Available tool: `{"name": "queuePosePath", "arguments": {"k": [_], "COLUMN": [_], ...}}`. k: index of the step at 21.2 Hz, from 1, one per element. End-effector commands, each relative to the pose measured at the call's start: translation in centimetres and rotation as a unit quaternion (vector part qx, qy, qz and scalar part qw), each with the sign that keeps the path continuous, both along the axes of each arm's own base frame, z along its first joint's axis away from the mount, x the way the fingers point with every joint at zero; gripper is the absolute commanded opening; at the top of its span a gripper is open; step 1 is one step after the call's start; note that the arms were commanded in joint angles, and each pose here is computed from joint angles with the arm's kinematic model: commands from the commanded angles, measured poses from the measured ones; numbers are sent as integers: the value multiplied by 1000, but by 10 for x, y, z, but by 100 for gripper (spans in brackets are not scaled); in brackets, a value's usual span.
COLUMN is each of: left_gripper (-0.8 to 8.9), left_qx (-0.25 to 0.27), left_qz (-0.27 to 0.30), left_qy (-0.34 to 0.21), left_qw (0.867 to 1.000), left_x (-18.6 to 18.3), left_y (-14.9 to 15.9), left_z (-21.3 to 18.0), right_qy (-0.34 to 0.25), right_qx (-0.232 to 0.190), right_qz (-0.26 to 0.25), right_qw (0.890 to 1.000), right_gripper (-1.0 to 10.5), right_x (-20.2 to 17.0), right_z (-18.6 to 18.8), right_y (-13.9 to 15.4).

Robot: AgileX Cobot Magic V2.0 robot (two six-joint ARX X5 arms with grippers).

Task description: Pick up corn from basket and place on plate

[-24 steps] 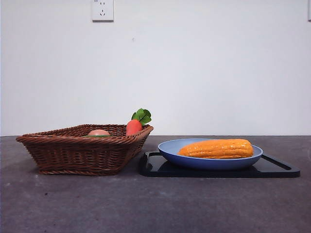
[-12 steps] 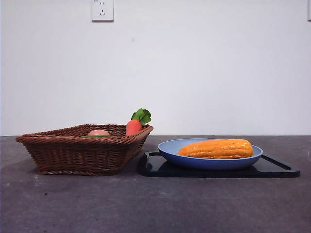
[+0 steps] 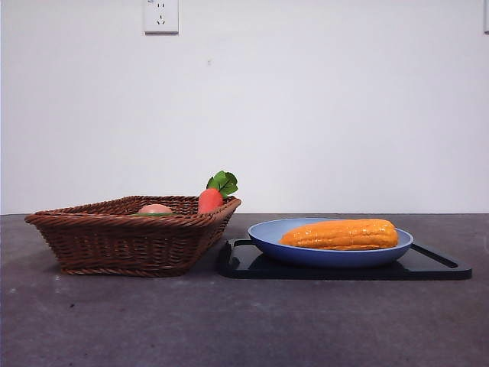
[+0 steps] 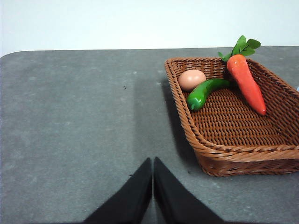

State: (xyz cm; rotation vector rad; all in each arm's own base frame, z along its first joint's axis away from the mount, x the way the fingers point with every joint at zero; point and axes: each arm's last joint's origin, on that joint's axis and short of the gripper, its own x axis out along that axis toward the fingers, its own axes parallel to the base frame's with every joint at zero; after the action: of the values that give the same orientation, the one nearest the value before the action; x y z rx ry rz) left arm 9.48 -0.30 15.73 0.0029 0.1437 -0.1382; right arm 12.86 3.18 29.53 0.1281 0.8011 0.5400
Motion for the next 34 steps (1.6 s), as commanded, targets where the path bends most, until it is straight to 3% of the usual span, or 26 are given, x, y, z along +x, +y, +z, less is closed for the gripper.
{"name": "queuePosePath", "arguments": {"k": [1,5,7,10,14,18,20,29,34], "left_gripper": [3,3,3,3,3,3,3,3,3], "left_qx": [-1,-1,-1,-1,-1,-1,-1,-1,-1], "left_qz": [2,2,2,2,2,2,2,2,2], "left_qy": [15,15,15,15,15,15,15,12,9], "left_qw": [1000,1000,1000,1000,1000,1000,1000,1000,1000], "left_x": [1,1,1,1,1,1,1,1,1], "left_y": [0,0,0,0,0,0,0,0,0], "left_z": [-10,-10,-10,-10,-10,-10,-10,-9,-8], "right_qy": [-138,-326,-377,-401,-396,-380,-360,-317,-320], "right_qx": [-34,-28,-39,-55,-47,-40,-46,-63,-62], "right_qz": [-15,-70,-107,-158,-189,-205,-206,-212,-212], "right_qw": [990,942,919,901,897,901,909,922,921], "right_gripper": [2,2,2,2,2,2,2,2,2], "right_x": [3,-5,-11,-20,-24,-26,-28,-33,-33], "right_z": [12,-3,-27,-71,-107,-130,-134,-144,-144], "right_y": [-6,-19,-24,-29,-30,-31,-31,-31,-31]}}
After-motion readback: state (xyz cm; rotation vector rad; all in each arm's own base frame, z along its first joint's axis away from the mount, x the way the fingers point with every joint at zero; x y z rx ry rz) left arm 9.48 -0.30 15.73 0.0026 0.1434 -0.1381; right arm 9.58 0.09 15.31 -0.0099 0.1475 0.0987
